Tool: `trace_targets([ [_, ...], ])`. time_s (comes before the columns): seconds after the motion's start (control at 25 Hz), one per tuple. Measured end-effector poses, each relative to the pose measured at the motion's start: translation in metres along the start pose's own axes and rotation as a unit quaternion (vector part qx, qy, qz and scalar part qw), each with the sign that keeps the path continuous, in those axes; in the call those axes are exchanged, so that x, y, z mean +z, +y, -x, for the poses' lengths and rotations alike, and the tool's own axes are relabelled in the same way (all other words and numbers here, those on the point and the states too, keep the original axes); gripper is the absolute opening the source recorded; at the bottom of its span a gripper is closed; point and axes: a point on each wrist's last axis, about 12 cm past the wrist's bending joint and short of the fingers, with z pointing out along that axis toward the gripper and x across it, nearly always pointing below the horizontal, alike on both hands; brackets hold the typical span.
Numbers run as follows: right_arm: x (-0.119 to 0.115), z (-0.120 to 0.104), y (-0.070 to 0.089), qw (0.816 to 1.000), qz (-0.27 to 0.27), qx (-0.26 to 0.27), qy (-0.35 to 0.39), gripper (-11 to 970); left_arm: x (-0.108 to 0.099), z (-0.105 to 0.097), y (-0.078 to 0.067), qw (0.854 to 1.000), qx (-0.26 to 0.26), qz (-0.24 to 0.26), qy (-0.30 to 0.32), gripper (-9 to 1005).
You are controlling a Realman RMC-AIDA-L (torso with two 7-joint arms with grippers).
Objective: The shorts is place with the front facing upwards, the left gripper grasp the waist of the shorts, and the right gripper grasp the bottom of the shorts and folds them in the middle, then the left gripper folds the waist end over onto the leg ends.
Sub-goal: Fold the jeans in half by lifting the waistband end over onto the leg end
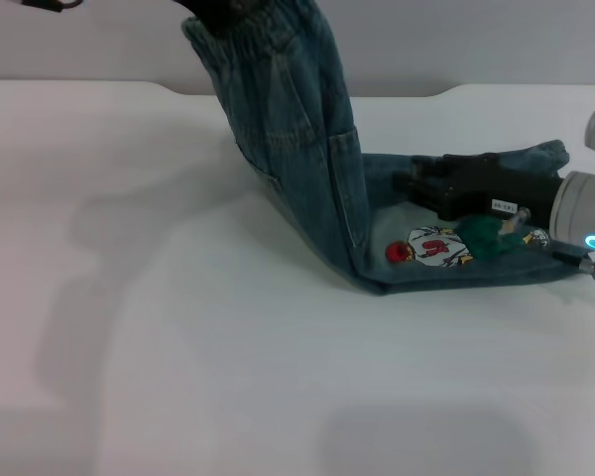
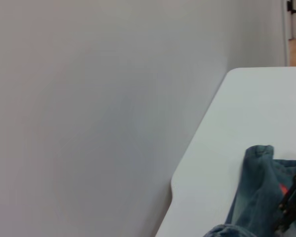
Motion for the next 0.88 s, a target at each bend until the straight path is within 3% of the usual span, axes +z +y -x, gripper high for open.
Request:
trace_targets([
  [0.48, 0.019, 0.012, 0.008, 1.0, 0.021, -0.01, 0.009, 352, -0.009, 0.027, -0.018, 0.999, 0.046, 0.002, -0.022, 35],
  [0.88, 0.034, 0.018, 0.022, 0.997, 0.061, 0.005, 0.036, 353, -0.011, 0.037, -0.024, 0.997, 0.07, 0.004, -0.032, 35],
])
